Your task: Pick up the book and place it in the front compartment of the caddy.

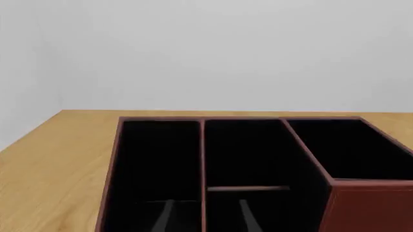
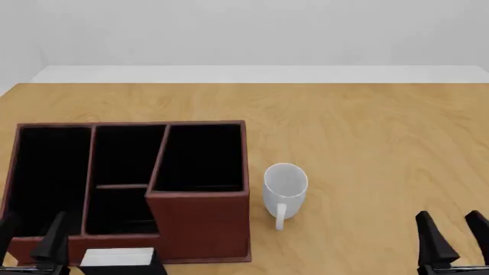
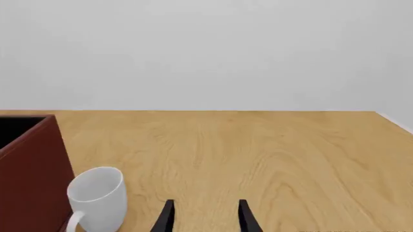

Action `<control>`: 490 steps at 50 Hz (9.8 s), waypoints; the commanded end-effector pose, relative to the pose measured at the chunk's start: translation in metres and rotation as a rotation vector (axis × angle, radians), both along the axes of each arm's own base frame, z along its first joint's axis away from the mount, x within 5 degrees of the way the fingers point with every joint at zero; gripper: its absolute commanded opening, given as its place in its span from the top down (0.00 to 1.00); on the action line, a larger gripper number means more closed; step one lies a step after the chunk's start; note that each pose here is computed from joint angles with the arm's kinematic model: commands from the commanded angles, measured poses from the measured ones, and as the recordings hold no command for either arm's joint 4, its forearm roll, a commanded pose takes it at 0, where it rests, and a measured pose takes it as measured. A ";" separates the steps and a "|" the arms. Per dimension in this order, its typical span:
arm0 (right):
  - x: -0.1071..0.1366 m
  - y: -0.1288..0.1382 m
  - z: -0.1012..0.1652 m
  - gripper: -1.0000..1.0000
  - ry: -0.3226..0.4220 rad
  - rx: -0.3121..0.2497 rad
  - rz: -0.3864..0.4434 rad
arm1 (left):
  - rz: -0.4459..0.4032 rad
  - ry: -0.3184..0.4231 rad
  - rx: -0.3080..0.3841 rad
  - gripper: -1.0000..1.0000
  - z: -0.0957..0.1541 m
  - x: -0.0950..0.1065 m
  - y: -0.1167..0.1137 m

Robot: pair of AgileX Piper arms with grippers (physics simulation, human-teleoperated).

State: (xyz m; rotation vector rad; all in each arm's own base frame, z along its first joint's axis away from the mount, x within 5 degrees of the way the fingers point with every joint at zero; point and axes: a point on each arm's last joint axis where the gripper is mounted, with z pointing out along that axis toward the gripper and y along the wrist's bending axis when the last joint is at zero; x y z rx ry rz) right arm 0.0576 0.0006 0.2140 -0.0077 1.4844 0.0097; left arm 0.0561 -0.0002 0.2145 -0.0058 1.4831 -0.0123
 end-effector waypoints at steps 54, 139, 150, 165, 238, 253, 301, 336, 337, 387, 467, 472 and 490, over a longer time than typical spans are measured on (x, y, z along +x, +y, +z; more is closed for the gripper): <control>-0.001 -0.001 0.001 0.00 0.001 0.001 -0.010 | -0.751 0.138 0.417 0.00 0.110 0.025 -0.076; -0.001 -0.001 0.001 0.00 0.001 0.001 -0.010 | -1.053 0.467 0.941 0.00 0.039 0.017 -0.099; -0.001 -0.001 0.001 0.00 0.001 0.001 -0.010 | -1.011 0.480 0.986 0.00 0.035 0.018 -0.088; -0.001 -0.001 0.001 0.00 0.001 0.002 -0.010 | -0.942 0.505 1.014 0.00 0.033 0.018 -0.072; -0.001 -0.001 0.001 0.00 0.001 0.002 -0.010 | -0.796 0.679 0.918 0.00 0.007 0.039 -0.065; -0.001 -0.001 0.001 0.00 0.001 0.002 -0.010 | -0.907 0.688 0.945 1.00 -0.004 0.028 -0.075; -0.001 -0.001 0.001 0.00 0.001 0.001 -0.010 | -0.906 0.487 1.060 1.00 0.051 -0.002 -0.046; -0.001 -0.001 0.001 0.00 0.001 0.002 -0.010 | -0.727 0.102 1.139 1.00 0.133 -0.038 -0.013; -0.001 -0.001 0.001 0.00 0.001 0.001 -0.010 | -0.730 0.113 1.143 1.00 0.133 -0.038 -0.013; -0.001 -0.001 0.001 0.00 0.001 0.001 -0.010 | -0.605 -0.297 1.173 1.00 0.166 -0.036 -0.017; -0.001 -0.001 0.001 0.00 0.001 0.002 -0.010 | -0.490 -0.072 1.224 1.00 0.206 0.052 -0.059; -0.001 -0.001 0.001 0.00 0.001 0.001 -0.010 | -0.506 -0.030 1.206 1.00 0.209 0.055 -0.060; -0.001 -0.001 0.001 0.00 0.001 0.001 -0.010 | -0.530 0.042 1.187 1.00 0.218 0.058 -0.060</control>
